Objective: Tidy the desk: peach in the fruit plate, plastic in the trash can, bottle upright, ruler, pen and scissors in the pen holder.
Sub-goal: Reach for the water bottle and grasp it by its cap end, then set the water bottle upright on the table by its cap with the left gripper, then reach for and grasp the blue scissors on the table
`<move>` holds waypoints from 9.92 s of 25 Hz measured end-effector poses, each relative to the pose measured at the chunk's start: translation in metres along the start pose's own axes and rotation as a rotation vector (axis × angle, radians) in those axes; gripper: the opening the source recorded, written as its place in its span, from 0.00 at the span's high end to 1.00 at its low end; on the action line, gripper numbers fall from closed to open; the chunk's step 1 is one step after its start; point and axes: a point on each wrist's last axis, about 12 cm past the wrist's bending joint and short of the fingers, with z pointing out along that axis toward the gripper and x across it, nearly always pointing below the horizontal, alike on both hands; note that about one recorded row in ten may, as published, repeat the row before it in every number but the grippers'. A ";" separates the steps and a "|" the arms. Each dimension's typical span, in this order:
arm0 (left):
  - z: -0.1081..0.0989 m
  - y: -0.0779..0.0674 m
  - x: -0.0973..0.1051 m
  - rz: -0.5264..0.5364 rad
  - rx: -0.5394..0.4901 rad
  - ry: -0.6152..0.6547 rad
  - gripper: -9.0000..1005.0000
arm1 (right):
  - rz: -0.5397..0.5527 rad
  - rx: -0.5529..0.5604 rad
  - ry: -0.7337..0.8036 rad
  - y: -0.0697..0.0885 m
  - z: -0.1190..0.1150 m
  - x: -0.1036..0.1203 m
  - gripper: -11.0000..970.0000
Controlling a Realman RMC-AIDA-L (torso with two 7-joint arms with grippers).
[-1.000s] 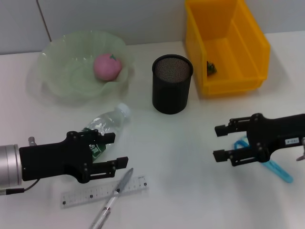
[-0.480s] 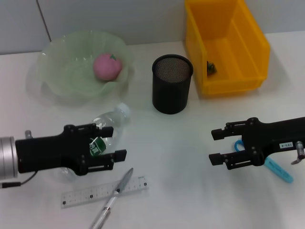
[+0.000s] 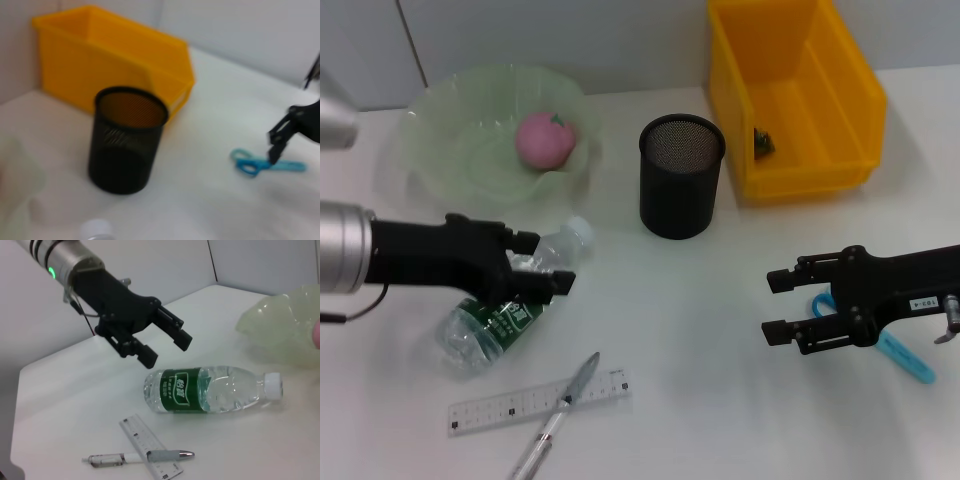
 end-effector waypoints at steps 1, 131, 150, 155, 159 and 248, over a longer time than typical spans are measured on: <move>0.001 0.001 -0.005 -0.007 -0.011 0.021 0.28 | 0.000 0.000 0.001 0.000 0.000 0.000 0.22; 0.018 0.025 -0.043 -0.086 -0.366 0.081 0.55 | 0.056 0.037 0.013 -0.007 -0.001 -0.003 0.22; 0.001 0.015 -0.047 -0.073 -0.351 -0.004 0.56 | 0.055 0.037 0.012 -0.007 -0.001 -0.003 0.22; -0.002 0.013 -0.047 -0.075 -0.345 -0.024 0.56 | 0.056 0.037 0.013 -0.006 -0.001 -0.002 0.22; -0.005 0.013 -0.046 -0.078 -0.349 -0.030 0.56 | 0.055 0.037 0.014 -0.006 -0.001 -0.002 0.22; -0.003 0.025 0.020 0.116 -0.239 -0.331 0.47 | 0.065 0.052 0.008 -0.007 -0.004 0.001 0.22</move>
